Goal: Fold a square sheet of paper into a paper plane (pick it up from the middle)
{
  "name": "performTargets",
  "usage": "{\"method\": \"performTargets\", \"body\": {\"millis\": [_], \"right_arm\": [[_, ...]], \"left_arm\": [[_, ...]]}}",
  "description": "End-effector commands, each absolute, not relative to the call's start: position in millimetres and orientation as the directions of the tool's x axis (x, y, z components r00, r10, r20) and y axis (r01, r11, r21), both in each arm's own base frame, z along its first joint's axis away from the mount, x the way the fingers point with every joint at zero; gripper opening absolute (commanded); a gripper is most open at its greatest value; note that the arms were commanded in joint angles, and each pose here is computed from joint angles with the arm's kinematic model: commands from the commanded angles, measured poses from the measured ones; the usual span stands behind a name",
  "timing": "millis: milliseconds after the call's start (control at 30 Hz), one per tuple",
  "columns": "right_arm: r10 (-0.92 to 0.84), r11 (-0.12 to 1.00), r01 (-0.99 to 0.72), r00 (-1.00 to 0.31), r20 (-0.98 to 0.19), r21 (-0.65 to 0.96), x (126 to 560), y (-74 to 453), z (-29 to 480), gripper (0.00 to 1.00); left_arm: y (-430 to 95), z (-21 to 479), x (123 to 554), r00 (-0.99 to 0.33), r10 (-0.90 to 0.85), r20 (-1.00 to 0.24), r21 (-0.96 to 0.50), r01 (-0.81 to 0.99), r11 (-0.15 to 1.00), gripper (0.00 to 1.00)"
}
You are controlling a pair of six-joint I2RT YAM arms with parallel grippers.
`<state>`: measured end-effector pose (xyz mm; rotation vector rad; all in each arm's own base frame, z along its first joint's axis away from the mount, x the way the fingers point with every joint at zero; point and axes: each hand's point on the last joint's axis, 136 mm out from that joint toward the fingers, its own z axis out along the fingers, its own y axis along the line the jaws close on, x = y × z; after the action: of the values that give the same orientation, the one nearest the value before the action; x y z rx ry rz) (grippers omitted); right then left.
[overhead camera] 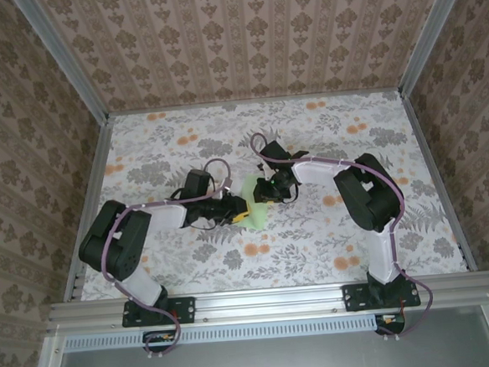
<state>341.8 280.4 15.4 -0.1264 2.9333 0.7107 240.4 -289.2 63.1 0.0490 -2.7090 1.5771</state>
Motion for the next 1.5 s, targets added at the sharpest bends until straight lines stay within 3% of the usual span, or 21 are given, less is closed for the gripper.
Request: {"method": "performTargets", "body": {"millis": [0, 167, 467, 667, 1067, 1233, 1467], "right_arm": [[-0.055, 0.930, -0.056, -0.998, -0.014, 0.363, 317, 263, -28, 0.27], [-0.061, 0.928, -0.059, -0.998, -0.004, 0.368, 313, 264, -30, 0.27], [-0.067, 0.913, -0.077, -0.997, -0.037, 0.402, 319, 271, -13, 0.31], [-0.061, 0.901, -0.075, -0.997, -0.045, 0.427, 321, 273, -4, 0.33], [-0.054, 0.802, -0.148, -0.983, -0.176, 0.578, 336, 290, 52, 0.32], [-0.062, 0.759, -0.165, -0.981, -0.183, 0.629, 331, 294, 59, 0.38], [-0.084, 0.749, -0.159, -0.986, -0.145, 0.643, 321, 295, 50, 0.36]], "left_arm": [[-300, 69, 251, -1.000, -0.030, 0.009, -0.886, -0.022, 0.464, 0.24], [-305, 64, 258, -0.999, -0.043, 0.023, -0.887, -0.040, 0.459, 0.26], [-308, 60, 263, -0.998, -0.051, 0.028, -0.888, -0.048, 0.457, 0.41], [-308, 58, 263, -0.998, -0.054, 0.030, -0.886, -0.051, 0.460, 0.44], [-302, 47, 259, -0.997, -0.063, 0.054, -0.870, -0.078, 0.487, 0.27], [-301, 45, 259, -0.996, -0.065, 0.060, -0.867, -0.085, 0.491, 0.24], [-300, 46, 259, -0.996, -0.067, 0.058, -0.868, -0.083, 0.490, 0.22]]}}
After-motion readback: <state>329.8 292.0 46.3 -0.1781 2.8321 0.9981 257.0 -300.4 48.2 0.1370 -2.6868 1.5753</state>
